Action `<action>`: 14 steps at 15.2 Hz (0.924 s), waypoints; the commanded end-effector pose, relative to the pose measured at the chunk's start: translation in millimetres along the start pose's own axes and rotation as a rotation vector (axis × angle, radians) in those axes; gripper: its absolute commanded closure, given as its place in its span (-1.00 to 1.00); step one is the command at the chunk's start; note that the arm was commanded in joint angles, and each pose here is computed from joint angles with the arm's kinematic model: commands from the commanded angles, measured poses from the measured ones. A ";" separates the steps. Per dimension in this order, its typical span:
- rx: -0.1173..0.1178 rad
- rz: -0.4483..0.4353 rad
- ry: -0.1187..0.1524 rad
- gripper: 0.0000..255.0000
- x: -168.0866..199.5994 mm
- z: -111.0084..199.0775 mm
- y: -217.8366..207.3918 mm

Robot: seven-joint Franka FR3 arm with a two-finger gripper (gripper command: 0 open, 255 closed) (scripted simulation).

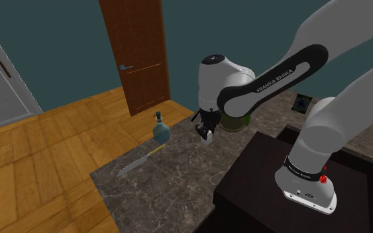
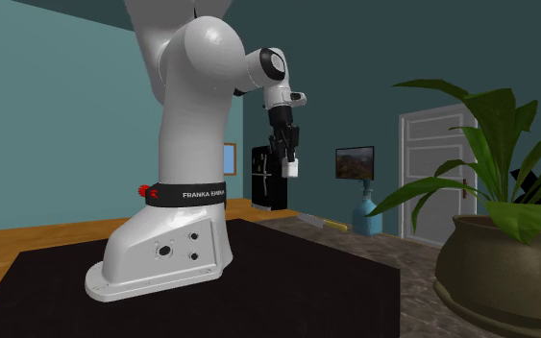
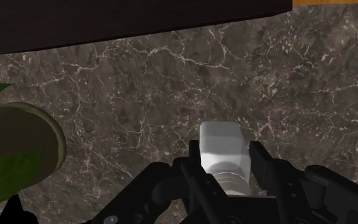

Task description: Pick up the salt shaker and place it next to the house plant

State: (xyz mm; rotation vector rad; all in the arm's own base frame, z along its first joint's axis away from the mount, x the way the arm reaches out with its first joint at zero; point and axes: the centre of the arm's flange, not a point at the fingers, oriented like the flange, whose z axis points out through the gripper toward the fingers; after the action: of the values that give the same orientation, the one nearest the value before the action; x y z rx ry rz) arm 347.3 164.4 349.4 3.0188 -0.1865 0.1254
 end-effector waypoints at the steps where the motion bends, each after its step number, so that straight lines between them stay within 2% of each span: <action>1: 0.000 0.000 -0.001 1.00 0.3 -11.0 1.4; 14: 0.000 0.000 -0.001 1.00 6.5 -79.0 8.9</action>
State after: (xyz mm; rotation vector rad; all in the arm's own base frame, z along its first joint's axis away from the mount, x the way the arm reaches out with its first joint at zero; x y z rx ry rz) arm 346.6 164.1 423.1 3.0189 -0.1861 0.1251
